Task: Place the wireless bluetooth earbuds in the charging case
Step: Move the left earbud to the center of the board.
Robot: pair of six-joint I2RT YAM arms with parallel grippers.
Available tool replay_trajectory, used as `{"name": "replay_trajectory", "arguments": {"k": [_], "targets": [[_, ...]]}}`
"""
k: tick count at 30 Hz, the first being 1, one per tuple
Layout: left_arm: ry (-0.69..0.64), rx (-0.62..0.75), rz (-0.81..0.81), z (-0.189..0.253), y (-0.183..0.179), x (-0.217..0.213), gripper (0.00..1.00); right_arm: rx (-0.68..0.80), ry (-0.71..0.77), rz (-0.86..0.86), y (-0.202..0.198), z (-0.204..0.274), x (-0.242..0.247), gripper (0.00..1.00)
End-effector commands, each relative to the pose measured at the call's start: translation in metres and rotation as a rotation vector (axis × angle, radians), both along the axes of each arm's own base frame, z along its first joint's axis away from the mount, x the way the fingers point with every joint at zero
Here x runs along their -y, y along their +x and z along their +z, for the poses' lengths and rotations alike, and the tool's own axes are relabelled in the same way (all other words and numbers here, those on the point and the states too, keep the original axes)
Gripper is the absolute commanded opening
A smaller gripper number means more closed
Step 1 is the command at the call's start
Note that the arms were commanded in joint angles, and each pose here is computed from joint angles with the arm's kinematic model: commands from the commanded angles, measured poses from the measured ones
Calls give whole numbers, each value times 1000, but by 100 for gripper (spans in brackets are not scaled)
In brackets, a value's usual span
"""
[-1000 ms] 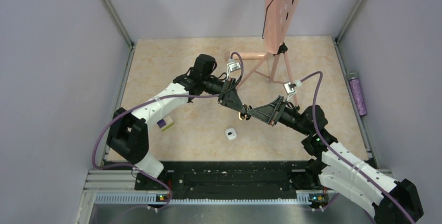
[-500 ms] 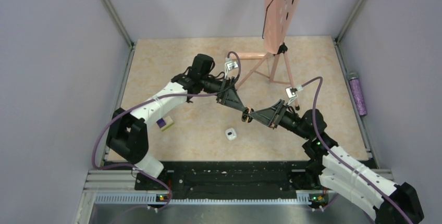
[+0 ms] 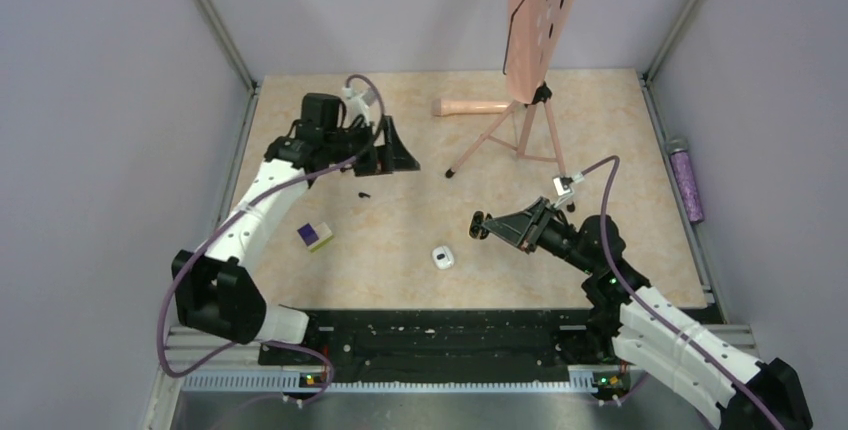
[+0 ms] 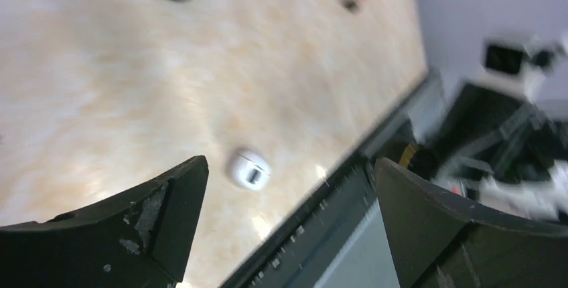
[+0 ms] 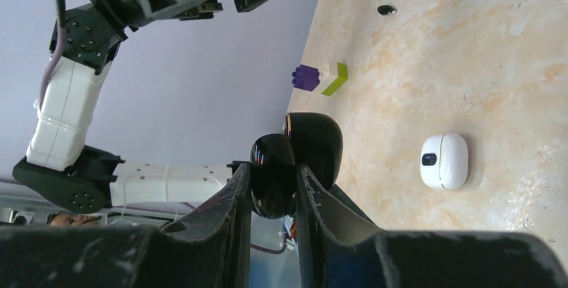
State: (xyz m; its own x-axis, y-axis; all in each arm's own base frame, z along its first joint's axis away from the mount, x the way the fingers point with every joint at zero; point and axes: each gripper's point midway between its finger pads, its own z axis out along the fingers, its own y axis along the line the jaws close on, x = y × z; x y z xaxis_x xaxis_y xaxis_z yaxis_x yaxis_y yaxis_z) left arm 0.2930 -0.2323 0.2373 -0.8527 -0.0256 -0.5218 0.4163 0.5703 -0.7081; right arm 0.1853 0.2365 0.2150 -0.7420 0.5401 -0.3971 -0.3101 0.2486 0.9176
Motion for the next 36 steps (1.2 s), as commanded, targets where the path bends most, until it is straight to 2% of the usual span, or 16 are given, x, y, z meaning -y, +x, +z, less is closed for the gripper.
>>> {"name": "replay_trajectory", "arguments": {"k": [1,8,9,13,17,20,30,36], "targets": [[245,19,481,-22,45,-85,99,37,23,-10,3,12,2,0],[567,-164,778,-73,48,-170,99,39,17,9,3,16,-1,0],[570,-180,805,-80,48,-175,99,38,16,11,3,16,-1,0],[529,-255,869,-104,47,-175,86,37,15,22,1,17,-2,0],[512,-390,938,-133,45,-171,81,33,14,28,-1,17,-2,0],[485,-480,989,-154,50,-165,73,25,10,36,-2,16,-3,0],[441,-520,1057,-176,71,-150,55,12,-14,53,-6,19,-3,0],[441,-519,1087,-184,80,-152,48,6,-12,57,-7,19,-3,0]]}}
